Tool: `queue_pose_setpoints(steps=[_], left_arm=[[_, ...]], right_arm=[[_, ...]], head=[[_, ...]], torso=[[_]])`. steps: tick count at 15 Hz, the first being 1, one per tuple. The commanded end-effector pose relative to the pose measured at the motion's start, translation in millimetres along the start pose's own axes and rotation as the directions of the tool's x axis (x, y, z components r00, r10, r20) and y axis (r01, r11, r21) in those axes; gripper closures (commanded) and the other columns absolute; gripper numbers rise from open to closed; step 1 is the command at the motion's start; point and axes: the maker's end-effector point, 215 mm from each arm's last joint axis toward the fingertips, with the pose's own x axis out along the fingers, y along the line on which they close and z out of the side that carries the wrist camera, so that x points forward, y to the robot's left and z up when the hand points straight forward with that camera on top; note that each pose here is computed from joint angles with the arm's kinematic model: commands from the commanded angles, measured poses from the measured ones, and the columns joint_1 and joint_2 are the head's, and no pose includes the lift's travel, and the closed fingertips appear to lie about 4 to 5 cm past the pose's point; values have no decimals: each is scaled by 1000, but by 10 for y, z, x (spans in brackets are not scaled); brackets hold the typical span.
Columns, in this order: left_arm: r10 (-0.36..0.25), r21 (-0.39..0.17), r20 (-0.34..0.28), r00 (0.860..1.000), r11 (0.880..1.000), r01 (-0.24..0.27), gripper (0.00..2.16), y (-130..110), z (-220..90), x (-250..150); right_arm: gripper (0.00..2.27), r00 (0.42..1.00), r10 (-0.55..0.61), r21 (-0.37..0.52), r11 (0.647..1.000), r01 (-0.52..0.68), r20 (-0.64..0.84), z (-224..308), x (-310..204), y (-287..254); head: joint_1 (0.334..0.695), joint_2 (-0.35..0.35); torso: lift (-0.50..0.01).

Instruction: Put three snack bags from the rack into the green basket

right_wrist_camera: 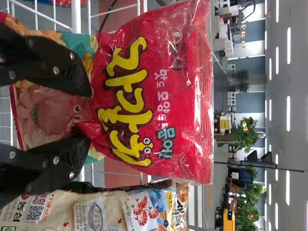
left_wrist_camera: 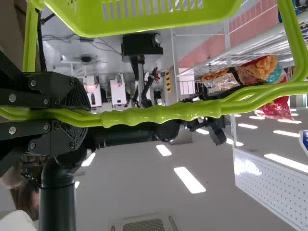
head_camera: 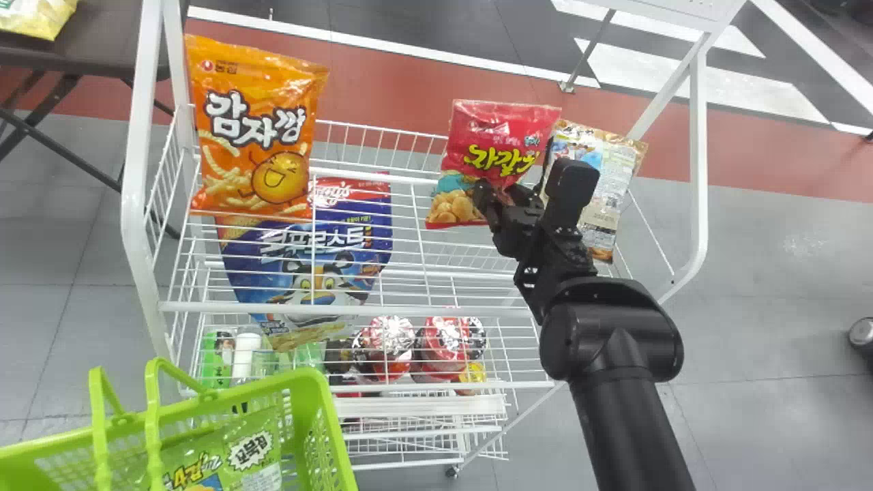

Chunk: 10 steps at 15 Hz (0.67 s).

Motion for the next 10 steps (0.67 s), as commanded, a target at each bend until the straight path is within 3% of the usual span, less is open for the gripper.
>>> queue_pose_setpoints(steps=[1,5,10], left_arm=[[-10,-3,-1,1000,1000,10,2148,-24,-8,1],[-8,-6,0,1000,1000,8,2148,-26,-16,-5],[-5,-2,7,1000,1000,5,2148,-27,31,-27]], right_arm=[[2253,999,9,-10,1000,-9,47,103,-36,37],[2253,996,53,2,999,-53,79,148,-302,111],[2253,978,181,86,978,-190,103,425,-1423,780]], head=[[695,-350],[695,-350],[695,-336]], torso=[[0],[0],[0]])
